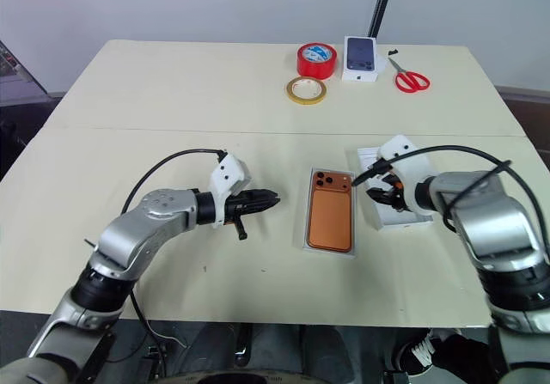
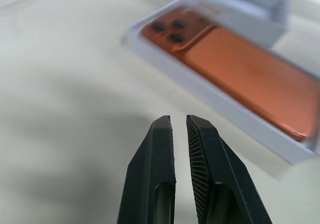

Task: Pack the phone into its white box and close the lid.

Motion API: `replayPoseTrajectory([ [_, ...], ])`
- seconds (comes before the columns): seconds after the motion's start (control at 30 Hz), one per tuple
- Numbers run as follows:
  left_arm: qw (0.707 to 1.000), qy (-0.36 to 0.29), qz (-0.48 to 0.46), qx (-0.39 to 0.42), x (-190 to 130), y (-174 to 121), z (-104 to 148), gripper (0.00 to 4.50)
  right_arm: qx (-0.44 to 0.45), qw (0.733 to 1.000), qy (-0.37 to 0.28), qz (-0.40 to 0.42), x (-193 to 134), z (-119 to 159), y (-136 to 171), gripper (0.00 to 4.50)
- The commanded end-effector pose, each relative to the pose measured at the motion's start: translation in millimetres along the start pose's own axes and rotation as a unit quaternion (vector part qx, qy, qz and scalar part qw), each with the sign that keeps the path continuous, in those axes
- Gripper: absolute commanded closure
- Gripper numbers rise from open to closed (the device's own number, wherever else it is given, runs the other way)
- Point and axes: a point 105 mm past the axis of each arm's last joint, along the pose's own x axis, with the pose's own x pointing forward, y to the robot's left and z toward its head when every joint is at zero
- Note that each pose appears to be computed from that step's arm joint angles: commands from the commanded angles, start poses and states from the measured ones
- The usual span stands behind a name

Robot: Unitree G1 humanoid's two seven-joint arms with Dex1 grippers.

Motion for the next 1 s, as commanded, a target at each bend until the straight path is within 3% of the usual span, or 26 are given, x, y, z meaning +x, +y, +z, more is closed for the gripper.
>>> replayPoseTrajectory([
  [0.03, 0.997, -0.027, -0.027, 0.069, -10.8, -10.5, 12.1, 3.97, 0.030, 0.999, 0.011, -0.010, 7.7, 2.0, -3.8, 2.18],
  [0.17, 0.995, -0.024, -0.039, 0.085, -16.7, -13.7, 7.3, 3.97, 0.081, 0.997, 0.018, -0.004, 19.3, 3.2, -2.9, 2.18],
  [0.27, 0.995, -0.021, -0.039, 0.091, -18.0, -14.0, 3.9, 3.97, 0.107, 0.994, 0.023, -0.002, 19.1, 4.7, -1.3, 3.07],
  [0.37, 0.995, -0.024, -0.038, 0.094, -18.7, -15.3, 3.2, 3.97, 0.129, 0.991, 0.025, -0.013, 14.6, 5.7, -3.8, 4.42],
  [0.5, 0.996, -0.027, -0.014, 0.088, -21.2, -9.4, 1.6, 3.97, 0.162, 0.987, -0.008, -0.014, -4.1, 18.7, -8.0, 4.42],
  [0.7, 0.994, -0.047, 0.082, 0.046, -36.5, 27.6, -1.3, 3.97, 0.191, 0.964, -0.166, 0.082, -40.0, 70.7, 2.3, 4.42],
  [0.77, 0.991, -0.056, 0.117, 0.038, -41.8, 42.8, -0.7, 3.97, 0.198, 0.947, -0.208, 0.143, -47.4, 86.8, 16.0, 4.42],
  [0.93, 0.984, -0.064, 0.160, 0.036, -46.6, 69.1, 1.6, 3.97, 0.246, 0.876, -0.264, 0.320, -51.1, 116.1, 87.0, 4.42],
  [1.0, 0.984, -0.064, 0.161, 0.042, -45.1, 72.2, 2.0, 3.97, 0.327, 0.839, -0.258, 0.350, -51.2, 120.6, 112.3, 4.42],
])
